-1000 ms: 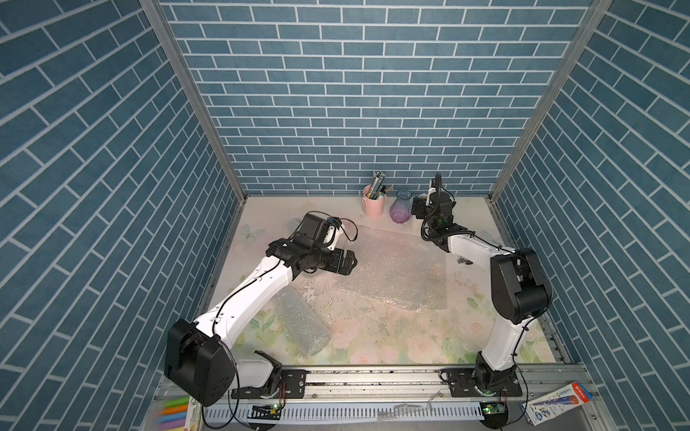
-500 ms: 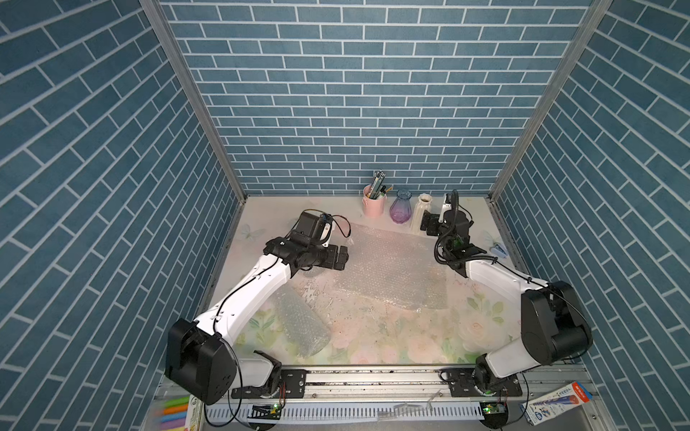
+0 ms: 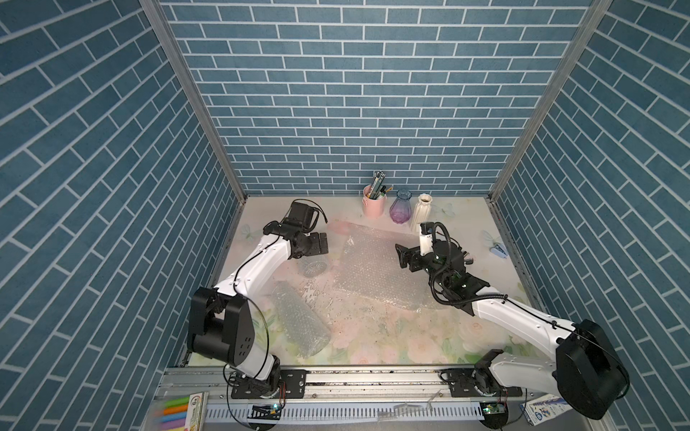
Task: Unwrap the vase from the bubble wrap
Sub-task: Place the vase at the center of the board, then pick up the bubble wrap from the center of the board.
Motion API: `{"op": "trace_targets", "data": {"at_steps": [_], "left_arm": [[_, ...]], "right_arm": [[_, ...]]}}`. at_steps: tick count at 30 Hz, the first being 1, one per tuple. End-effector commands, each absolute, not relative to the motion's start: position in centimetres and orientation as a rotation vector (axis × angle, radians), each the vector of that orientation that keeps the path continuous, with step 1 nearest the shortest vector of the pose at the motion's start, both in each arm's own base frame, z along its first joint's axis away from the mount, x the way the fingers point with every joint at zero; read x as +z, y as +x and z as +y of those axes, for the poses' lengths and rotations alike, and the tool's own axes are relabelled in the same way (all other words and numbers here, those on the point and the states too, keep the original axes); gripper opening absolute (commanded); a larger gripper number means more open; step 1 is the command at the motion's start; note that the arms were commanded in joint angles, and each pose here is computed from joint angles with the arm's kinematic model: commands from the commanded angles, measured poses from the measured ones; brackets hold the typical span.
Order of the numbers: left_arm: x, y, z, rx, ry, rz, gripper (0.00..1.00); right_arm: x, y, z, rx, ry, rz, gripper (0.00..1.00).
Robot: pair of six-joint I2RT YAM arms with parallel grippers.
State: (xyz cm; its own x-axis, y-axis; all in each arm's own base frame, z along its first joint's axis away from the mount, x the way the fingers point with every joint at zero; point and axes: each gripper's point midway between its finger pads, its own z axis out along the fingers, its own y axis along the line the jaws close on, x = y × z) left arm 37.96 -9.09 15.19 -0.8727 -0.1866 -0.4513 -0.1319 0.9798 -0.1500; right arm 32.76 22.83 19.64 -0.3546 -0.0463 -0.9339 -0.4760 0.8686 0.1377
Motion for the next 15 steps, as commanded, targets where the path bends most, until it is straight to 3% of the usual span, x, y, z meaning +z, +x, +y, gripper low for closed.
{"op": "trace_targets", "data": {"at_steps": [1,15], "left_arm": [[15.4,39.1,-8.0,-0.169,-0.376,2.668,1.0],[12.2,46.6,-4.7,-0.067,-0.546,2.782,1.0]], "right_arm": [[18.5,30.4,24.8,0.604,-0.519,1.888,0.93],[16.6,29.1,26.7,0.714,-0.617,1.919,0.93]]}}
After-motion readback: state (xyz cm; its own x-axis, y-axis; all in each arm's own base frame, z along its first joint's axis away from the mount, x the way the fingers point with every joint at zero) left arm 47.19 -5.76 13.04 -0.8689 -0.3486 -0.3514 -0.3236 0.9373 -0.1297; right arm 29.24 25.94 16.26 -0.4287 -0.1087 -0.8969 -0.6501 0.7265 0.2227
